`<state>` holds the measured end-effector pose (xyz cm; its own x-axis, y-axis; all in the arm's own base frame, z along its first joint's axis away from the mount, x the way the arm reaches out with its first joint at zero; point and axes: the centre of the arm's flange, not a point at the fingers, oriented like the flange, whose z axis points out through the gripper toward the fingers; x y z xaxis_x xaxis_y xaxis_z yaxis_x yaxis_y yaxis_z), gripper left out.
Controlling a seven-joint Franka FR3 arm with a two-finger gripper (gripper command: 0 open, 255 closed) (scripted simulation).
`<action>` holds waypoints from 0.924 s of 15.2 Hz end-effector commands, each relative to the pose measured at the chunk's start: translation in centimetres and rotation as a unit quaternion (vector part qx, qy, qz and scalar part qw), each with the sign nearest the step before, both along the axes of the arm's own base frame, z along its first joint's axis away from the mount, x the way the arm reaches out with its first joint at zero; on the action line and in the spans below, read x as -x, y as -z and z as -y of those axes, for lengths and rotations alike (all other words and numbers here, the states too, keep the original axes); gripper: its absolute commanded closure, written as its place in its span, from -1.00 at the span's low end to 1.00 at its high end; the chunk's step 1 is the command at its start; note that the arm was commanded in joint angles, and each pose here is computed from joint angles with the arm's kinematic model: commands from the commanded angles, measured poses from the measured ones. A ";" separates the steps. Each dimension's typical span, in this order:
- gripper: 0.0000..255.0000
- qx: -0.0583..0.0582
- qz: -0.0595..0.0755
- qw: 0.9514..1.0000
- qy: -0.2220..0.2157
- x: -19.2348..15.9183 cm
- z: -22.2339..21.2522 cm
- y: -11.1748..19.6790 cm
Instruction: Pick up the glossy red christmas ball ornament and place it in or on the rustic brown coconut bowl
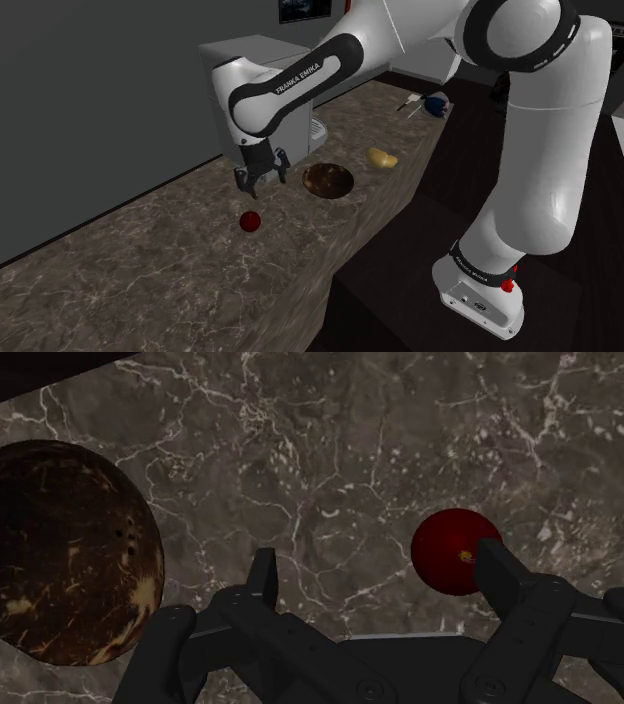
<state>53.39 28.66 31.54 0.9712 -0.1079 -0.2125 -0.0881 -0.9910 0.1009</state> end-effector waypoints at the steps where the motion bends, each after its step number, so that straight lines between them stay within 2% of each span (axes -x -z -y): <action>1: -1.00 0.003 -0.004 1.000 0.005 -1.3 -1.5 2.1; 8: -1.00 0.011 -0.018 1.000 0.019 -6.0 -6.6 8.1; 14: -1.00 0.011 -0.018 1.000 0.019 -5.2 -6.3 11.2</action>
